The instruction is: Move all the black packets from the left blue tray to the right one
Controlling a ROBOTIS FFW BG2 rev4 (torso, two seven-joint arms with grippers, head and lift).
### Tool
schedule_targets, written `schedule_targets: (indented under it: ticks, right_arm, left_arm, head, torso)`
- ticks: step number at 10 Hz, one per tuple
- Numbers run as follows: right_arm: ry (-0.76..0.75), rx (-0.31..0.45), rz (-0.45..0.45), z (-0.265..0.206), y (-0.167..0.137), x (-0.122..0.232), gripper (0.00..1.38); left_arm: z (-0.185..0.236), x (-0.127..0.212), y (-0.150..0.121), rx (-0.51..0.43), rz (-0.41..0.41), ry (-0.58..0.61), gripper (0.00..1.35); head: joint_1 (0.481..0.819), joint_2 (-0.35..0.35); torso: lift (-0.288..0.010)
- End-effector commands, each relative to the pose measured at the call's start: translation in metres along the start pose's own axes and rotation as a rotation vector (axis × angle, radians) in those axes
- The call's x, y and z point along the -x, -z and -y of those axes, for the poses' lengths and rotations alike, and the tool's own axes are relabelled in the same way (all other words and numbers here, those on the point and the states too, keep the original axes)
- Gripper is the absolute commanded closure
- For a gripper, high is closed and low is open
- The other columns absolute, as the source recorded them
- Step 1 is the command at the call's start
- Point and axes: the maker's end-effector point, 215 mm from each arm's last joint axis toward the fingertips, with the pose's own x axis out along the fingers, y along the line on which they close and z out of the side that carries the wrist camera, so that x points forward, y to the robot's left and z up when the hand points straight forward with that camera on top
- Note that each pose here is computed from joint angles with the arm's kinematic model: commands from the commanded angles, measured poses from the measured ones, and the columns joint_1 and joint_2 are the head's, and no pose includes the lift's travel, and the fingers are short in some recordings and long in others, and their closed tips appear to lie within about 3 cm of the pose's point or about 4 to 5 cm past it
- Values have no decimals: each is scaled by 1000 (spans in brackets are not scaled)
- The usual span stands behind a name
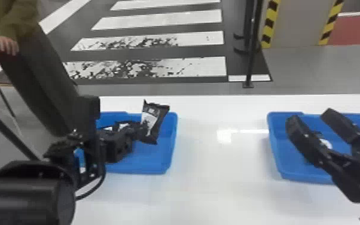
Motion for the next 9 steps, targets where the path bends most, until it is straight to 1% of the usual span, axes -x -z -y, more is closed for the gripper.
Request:
schedule_targets:
  ticks: [1,3,4,5,6,8,9]
  right_arm:
    - [-16,-24,7,4,3,-9,153]
    - [-48,-49,4,1,2,-18,153]
    - [-66,-54,-6,0,4,-23,153]
    - [-79,-77,-25,-2,14,-27,153]
    - [-95,-95,-26,-7,17,-30,153]
    - [-128,-129,-39,-20,24,-36,153]
    - [-141,-142,-44,-25,28,-40,153]
  left_arm:
    - [58,5,-16,-2,49,132,1213]
    - [123,8,-27,0,80,285,1213]
    - [148,9,-31,2,90,347,1211]
    - [168,9,-33,-1,91,393,1213]
    - [189,9,-37,-14,98,438,1213]
    - [217,11,-48,-31,118,501,1213]
    - [230,13,-52,-35,126,532,1213]
  head:
    - [695,136]
    - [695,45]
    - [695,26]
    - [695,-10]
    - [695,-33]
    - [695,-71]
    - [695,-77]
  torso:
    - [-140]
    - [-140]
    - [-140]
    - [-140]
    - [-140]
    - [-140]
    - [-140]
